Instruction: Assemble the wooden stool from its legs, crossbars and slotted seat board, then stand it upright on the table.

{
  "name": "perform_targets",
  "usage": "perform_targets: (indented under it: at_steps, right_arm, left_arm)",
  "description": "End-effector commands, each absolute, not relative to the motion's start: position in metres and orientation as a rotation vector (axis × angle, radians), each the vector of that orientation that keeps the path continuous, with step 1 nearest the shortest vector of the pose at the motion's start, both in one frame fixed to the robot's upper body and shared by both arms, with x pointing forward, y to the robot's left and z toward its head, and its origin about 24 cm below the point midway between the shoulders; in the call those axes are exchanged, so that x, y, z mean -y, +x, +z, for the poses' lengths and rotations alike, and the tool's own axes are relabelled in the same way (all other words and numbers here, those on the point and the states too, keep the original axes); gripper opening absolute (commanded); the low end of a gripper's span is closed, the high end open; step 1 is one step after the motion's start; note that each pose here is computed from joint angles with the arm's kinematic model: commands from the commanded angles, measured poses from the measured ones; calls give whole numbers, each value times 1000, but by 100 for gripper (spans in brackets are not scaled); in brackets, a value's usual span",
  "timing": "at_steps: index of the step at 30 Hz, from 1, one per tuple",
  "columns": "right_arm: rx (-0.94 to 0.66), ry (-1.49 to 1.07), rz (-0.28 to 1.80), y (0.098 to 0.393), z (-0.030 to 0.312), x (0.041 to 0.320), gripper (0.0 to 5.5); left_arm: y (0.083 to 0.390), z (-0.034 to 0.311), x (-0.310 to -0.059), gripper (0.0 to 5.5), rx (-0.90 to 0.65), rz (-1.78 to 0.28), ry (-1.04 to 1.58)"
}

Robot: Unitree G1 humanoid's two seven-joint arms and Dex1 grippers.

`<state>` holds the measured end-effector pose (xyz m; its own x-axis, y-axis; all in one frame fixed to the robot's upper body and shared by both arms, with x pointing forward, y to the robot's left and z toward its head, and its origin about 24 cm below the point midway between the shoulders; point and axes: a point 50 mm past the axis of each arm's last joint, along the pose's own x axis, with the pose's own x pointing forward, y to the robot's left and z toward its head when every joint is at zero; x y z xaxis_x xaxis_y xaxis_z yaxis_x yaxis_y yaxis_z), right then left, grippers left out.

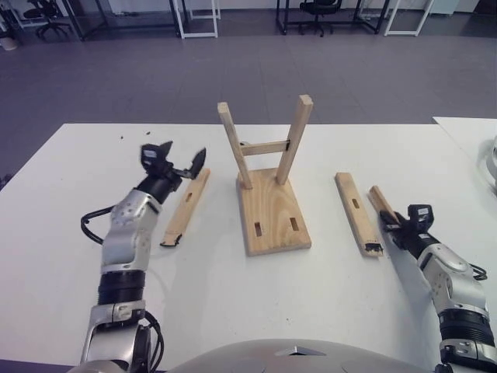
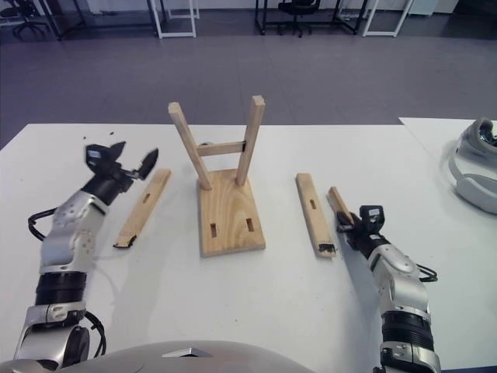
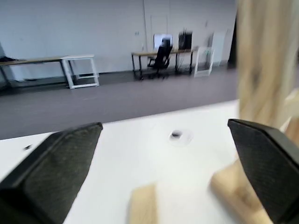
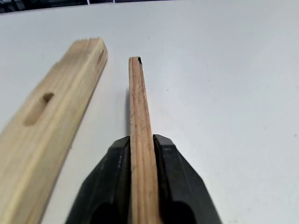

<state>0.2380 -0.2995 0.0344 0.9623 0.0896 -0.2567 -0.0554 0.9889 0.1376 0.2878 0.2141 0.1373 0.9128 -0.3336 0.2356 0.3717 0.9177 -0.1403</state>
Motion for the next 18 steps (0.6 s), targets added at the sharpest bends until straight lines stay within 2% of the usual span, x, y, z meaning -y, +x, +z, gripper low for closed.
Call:
perform_targets:
  at_steps: [1,4,7,8,11,18]
  right_arm:
    - [119,286,477,262,143,244,61]
    - [195,363,912,251,185,172,61]
    - [229,432,1157,240,208,129,61]
    - [231,455,1195,239,211,123,61]
    - [218,467,1275,236,213,113,61]
    - [180,500,1315,232,210,111,61]
  left_arm:
    - [268,203,-177,496,400,-705,-548]
    - [257,224,-133,496,382,-967,-795]
    - [250,232,-112,496,301,-1136,-853]
    - [248,234,-111,496,284,-1168,-856]
    - [243,235,-109,435,246,-1216,-855]
    - [235,239,-107,304,243,-1277,-840]
